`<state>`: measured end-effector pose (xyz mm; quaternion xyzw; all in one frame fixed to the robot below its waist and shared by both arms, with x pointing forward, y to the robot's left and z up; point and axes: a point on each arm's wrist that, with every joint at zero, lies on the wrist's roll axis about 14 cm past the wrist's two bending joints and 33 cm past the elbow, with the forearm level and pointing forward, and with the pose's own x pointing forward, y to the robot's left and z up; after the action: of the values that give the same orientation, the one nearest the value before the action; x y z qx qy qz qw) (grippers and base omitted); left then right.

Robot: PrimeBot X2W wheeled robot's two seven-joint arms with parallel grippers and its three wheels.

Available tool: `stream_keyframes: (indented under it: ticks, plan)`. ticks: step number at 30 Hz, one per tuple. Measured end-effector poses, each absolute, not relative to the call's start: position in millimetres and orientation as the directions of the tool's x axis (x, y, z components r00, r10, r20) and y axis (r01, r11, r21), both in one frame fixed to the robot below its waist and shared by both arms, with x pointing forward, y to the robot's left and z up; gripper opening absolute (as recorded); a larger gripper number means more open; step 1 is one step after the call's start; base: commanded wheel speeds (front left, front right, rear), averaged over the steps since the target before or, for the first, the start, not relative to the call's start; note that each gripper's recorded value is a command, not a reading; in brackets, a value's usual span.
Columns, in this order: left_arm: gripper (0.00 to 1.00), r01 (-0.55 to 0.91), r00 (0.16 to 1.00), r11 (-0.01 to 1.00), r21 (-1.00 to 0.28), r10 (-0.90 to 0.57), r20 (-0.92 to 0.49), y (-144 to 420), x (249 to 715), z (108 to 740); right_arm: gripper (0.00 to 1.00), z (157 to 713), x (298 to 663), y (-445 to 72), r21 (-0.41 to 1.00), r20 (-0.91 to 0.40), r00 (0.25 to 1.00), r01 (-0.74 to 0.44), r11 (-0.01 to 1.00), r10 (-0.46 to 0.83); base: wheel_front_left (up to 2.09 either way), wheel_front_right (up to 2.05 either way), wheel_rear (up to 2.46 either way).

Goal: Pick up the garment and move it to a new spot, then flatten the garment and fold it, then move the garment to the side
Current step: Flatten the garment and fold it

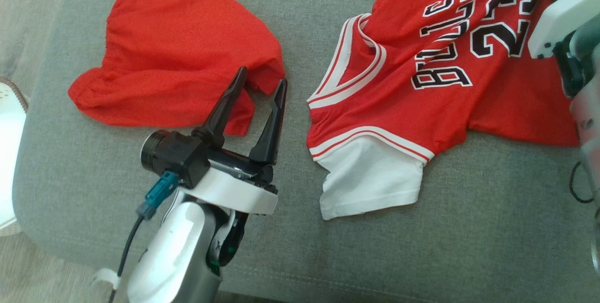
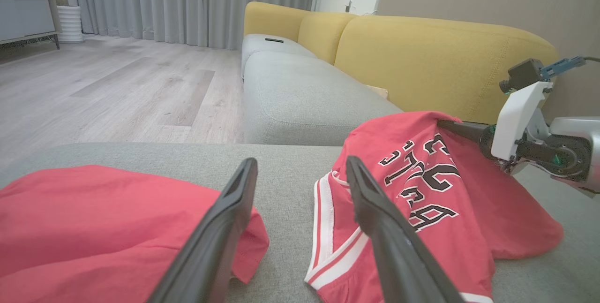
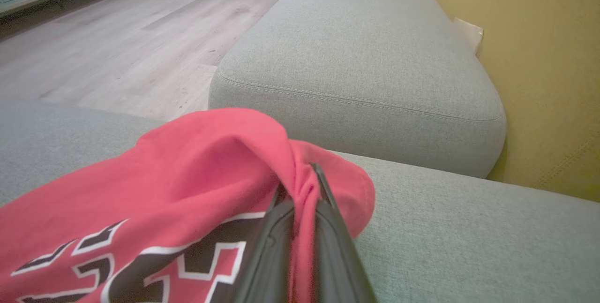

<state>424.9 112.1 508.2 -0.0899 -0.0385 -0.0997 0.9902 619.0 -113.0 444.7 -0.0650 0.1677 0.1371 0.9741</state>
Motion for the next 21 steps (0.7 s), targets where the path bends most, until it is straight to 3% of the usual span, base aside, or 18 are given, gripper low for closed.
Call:
stream_keyframes:
  ticks: [1,2,13,21]
  plan:
    - [1.00,0.203,0.977,0.964,-0.170,-0.189,0.095,112.4,424.7,508.6,0.31,444.5,619.1,-113.2,-0.086,-0.345,0.906,-0.290,0.953,0.245,0.00,0.00,0.00]
    - [1.00,0.203,0.977,0.964,-0.169,-0.189,0.095,112.6,424.6,508.9,1.00,444.5,619.1,-113.6,-0.101,-0.340,0.908,-0.295,0.950,0.246,0.00,0.00,0.00]
    - [1.00,0.223,0.971,0.960,-0.167,-0.204,0.124,105.1,420.5,520.5,1.00,460.9,599.5,-123.0,-0.095,-0.257,0.937,-0.270,0.958,0.239,0.00,0.00,0.00]
    - [1.00,0.248,0.966,0.949,-0.193,-0.227,0.128,90.9,402.7,523.0,1.00,470.2,547.0,-132.9,0.015,-0.160,0.962,-0.221,0.975,0.221,0.00,0.00,0.00]
